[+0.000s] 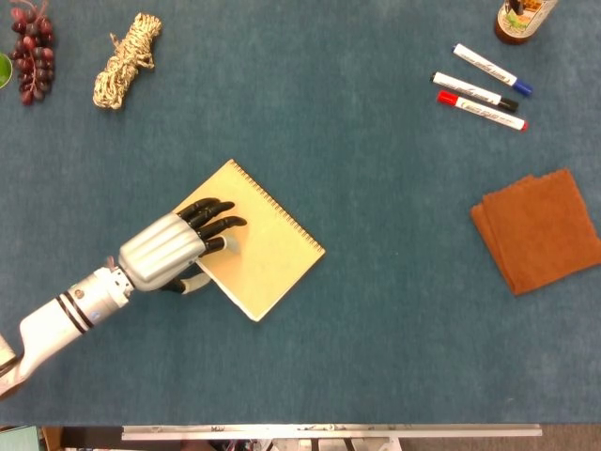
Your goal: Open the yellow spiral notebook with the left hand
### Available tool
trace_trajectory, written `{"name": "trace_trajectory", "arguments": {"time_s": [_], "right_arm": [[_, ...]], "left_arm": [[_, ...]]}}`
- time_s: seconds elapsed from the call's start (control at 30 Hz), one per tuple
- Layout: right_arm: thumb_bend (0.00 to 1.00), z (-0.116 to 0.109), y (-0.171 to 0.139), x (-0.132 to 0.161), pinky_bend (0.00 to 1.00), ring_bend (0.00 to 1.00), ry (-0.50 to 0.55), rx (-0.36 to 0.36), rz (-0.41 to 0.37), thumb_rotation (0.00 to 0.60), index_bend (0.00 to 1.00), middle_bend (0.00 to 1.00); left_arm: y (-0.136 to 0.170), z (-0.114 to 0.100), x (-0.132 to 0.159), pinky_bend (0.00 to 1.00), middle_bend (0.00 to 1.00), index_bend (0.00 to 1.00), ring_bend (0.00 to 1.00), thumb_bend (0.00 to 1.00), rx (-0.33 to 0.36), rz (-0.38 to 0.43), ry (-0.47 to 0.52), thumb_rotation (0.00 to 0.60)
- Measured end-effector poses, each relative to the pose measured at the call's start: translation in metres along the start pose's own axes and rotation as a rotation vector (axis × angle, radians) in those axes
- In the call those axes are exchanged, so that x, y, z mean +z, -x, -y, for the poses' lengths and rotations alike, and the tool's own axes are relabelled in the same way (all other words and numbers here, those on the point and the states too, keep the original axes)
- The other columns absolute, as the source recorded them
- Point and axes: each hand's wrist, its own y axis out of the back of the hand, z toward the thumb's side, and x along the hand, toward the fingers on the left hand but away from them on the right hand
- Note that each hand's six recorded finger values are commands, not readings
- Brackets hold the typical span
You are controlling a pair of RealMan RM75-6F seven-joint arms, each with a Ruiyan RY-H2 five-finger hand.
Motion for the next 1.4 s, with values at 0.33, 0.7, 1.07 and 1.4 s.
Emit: {"name": "trace_trajectory", "arguments": {"time_s": [0.33,0.7,1.07,1.4], "right_arm": [[0.24,-0.002,-0.001,-0.006,0.32,0.24,0.004,-0.011,0.014,0.6,0.33,0.28],[0.24,-0.002,-0.003,-0.015,0.32,0.24,0.014,-0.022,0.033,0.6,0.33,0.28],[0.25,-0.004,-0.003,-0.022,0.32,0.23,0.023,-0.037,0.044,0.6,0.33,0.28],[0.24,-0.004,-0.001,-0.022,0.32,0.23,0.027,-0.04,0.039,0.6,0.33,0.28]], "left_arm": [[-0.023,-0.015,0.016,0.07,0.15,0.33,0.02,0.3,0.038,0.006,0.133,0.6],[-0.055,-0.036,0.03,0.04,0.17,0.47,0.01,0.38,0.08,0.01,0.214,0.6],[-0.072,-0.033,0.04,0.02,0.28,0.71,0.01,0.46,0.055,-0.009,0.322,0.6],[-0.062,-0.042,0.035,0.02,0.29,0.72,0.01,0.46,0.07,-0.036,0.372,0.6]]}}
